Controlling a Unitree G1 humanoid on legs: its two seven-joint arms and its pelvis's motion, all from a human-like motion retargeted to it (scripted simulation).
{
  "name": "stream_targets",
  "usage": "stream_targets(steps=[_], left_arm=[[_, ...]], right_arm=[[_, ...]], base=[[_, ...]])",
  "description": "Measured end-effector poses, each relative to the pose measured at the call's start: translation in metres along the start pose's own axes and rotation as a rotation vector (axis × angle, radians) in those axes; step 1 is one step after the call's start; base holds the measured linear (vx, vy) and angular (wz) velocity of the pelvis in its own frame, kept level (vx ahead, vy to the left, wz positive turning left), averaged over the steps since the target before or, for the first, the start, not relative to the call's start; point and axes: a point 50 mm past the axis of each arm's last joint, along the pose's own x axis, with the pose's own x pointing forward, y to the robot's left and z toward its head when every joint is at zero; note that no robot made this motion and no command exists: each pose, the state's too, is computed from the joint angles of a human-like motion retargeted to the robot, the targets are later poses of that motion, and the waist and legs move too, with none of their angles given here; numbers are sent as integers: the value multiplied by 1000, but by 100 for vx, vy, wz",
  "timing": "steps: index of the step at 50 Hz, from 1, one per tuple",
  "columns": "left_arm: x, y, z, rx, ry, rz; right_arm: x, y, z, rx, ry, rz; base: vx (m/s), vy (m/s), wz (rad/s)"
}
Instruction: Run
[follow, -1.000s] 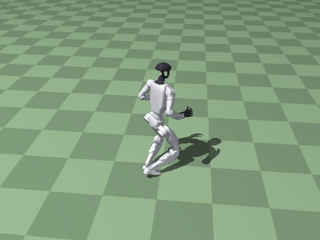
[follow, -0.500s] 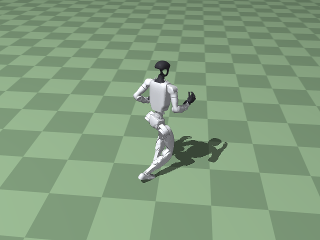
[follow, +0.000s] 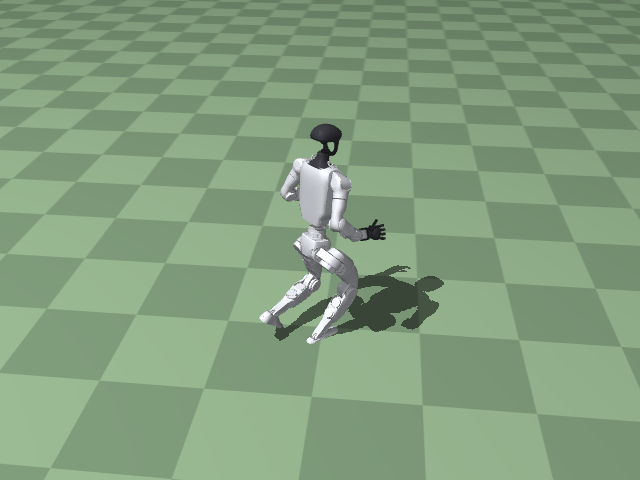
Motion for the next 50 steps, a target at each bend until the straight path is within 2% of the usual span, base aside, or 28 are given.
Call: stream_targets(steps=[5,10,14,20,23,27,30,35,38,42,46,50], left_arm=[[-47,14,-27,61,221,-88],[-81,33,-29,70,323,-121],[-64,33,-20,80,238,-39],[16,29,9,107,-92,146],[39,28,30,37,-225,170],[42,21,48,-47,-316,148],[30,11,40,-72,-240,106],[-9,2,-2,0,46,-25],[-35,14,-13,23,151,-90],[-65,31,-18,29,251,-129],[-67,32,-14,20,244,-77],[-20,28,2,67,39,44]], right_arm=[[64,-22,79,58,-359,-170],[64,-31,121,120,-577,-183],[53,-16,106,90,-518,-114],[14,12,33,3,-198,71],[-19,12,0,16,-21,127],[-45,2,-20,63,124,79],[-37,0,-14,64,95,36],[35,-14,44,22,-213,-102],[67,-29,101,90,-456,-202],[66,-38,141,177,-651,-224],[56,-27,137,178,-647,-162],[46,-4,95,80,-454,-72]], base=[[2,3,50],[12,7,143],[-2,3,18],[-3,1,-25],[8,-5,-93],[2,-9,-27],[-10,-5,-33],[-7,-2,-42],[7,5,102],[13,7,155],[0,5,37],[-10,-3,34]])
